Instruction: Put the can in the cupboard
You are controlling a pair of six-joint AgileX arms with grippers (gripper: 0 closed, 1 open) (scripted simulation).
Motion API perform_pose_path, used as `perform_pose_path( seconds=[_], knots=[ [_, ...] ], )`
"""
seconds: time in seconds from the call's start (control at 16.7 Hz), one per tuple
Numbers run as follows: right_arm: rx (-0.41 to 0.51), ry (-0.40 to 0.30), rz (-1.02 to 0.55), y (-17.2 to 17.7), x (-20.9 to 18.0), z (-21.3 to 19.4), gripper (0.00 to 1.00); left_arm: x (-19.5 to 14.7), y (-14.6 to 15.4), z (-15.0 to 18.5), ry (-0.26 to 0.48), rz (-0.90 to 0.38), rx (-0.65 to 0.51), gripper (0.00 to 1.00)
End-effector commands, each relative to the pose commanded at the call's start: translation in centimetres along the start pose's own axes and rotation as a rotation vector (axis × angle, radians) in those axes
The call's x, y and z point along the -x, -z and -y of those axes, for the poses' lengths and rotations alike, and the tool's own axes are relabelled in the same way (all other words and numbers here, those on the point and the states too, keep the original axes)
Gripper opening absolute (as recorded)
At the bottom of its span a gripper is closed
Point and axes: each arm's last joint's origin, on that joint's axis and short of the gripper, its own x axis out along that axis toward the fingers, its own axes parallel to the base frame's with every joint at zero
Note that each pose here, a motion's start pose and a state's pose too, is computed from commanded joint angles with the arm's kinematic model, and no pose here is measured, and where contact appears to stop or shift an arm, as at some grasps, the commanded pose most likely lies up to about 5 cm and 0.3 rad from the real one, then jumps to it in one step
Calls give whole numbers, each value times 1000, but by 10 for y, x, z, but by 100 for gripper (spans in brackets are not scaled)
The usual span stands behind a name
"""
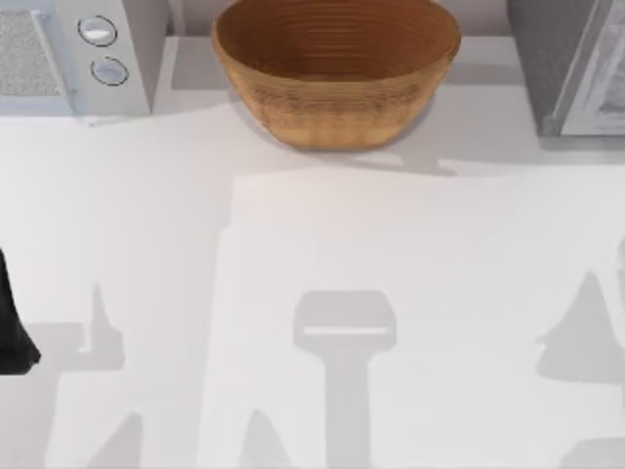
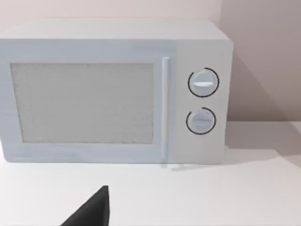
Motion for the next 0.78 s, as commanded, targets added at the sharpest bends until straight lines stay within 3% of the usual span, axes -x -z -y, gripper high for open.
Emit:
perform_pose_path(
  seconds=[0.3,0.78],
  knots=[
    [-12,0,-22,29,-3,8,100,0,0,0,0,0,0,100],
    [-13,-1,-26,32,-7,8,100,0,0,0,0,0,0,100]
  ],
)
